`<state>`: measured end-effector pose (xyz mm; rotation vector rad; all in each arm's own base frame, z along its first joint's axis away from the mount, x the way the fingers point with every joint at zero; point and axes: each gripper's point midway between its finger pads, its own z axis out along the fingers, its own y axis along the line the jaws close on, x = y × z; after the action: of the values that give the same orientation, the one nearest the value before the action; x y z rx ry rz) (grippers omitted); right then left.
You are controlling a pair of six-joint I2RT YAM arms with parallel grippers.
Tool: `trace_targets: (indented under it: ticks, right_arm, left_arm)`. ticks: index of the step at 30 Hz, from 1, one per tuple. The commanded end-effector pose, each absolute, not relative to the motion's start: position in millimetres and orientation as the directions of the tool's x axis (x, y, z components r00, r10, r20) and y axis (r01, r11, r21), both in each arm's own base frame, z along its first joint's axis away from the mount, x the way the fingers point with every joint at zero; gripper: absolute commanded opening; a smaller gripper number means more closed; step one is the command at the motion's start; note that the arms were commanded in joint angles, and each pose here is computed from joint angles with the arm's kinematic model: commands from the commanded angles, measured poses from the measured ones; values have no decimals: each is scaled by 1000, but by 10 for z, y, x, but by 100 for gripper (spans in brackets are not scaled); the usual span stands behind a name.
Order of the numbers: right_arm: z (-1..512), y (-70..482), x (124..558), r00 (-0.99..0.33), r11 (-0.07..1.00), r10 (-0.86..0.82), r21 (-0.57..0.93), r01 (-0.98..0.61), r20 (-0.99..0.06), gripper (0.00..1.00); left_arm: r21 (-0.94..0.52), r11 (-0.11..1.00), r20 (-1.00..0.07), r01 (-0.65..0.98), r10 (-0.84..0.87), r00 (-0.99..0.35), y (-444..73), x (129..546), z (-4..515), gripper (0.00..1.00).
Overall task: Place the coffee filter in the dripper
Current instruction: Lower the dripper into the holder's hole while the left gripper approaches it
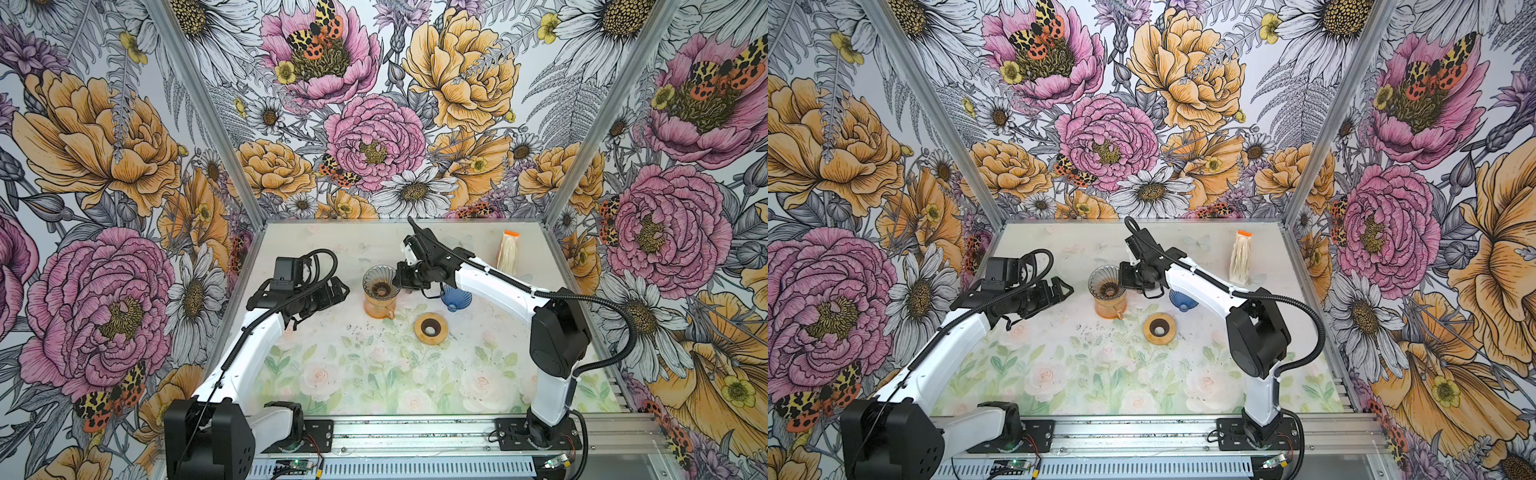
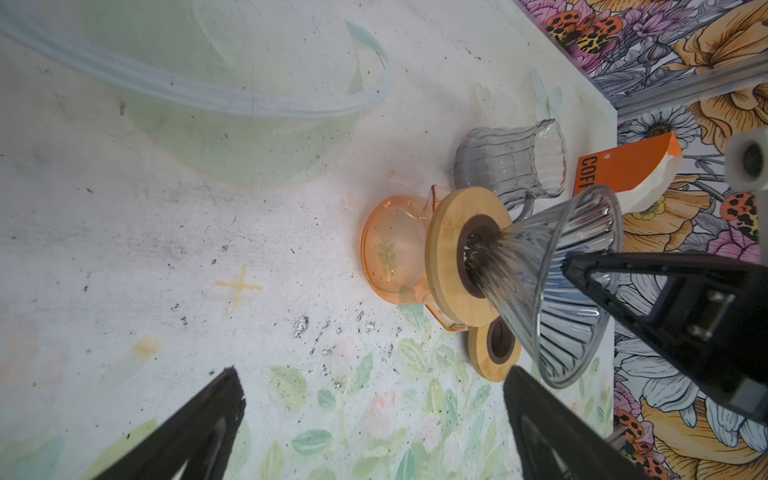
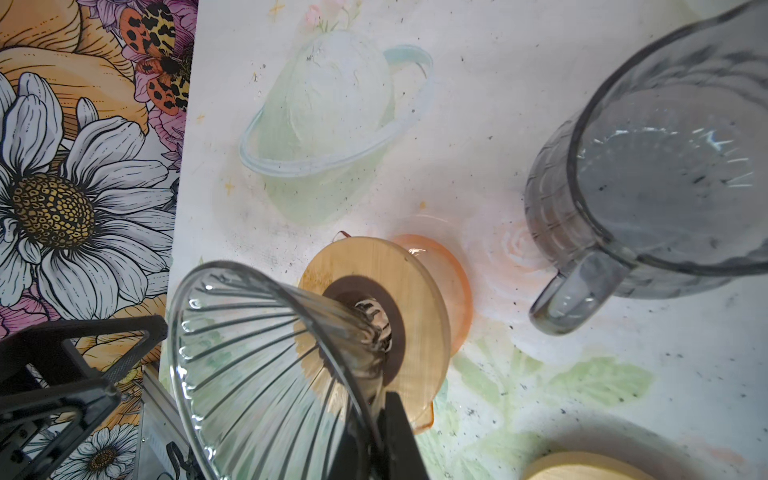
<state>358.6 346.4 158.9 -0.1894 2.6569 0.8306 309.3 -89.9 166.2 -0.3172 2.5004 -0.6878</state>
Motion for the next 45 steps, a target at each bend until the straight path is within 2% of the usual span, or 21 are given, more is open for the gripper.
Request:
trace_targets:
  ticks: [1,16,27,28,37,45]
  right_arm:
    - [1576,3479,3568,-936,833,-18,513,-208,-351,0]
    - [1428,3448,3105,-974,831,-139,515,-212,-178,0]
    - [1540,3440,3089,-977,837,-111,513,-190,-181,0]
    - [1560,3439,3105,-976,838,-107,511,-191,-189,4]
    - [1740,3450,3241,-957,838,-107,494,-233,-270,16]
    - [1876,3460,3320,-937,827,-126,488,-280,-325,35]
  left_arm:
    - [-516,856,-487,-38,-329,-809,-904,3192,1858,99]
    - [-556,831,-502,34,-303,-810,-1031,3257,2069,99]
    - [-570,811,-492,130,-210,-845,-1329,3178,2107,94]
    - [-569,811,-494,139,-201,-846,-1357,3181,2115,94]
    - [-536,826,-484,175,-131,-865,-1480,3157,2043,85]
    - [-523,836,-482,169,-127,-867,-1502,3179,2012,76]
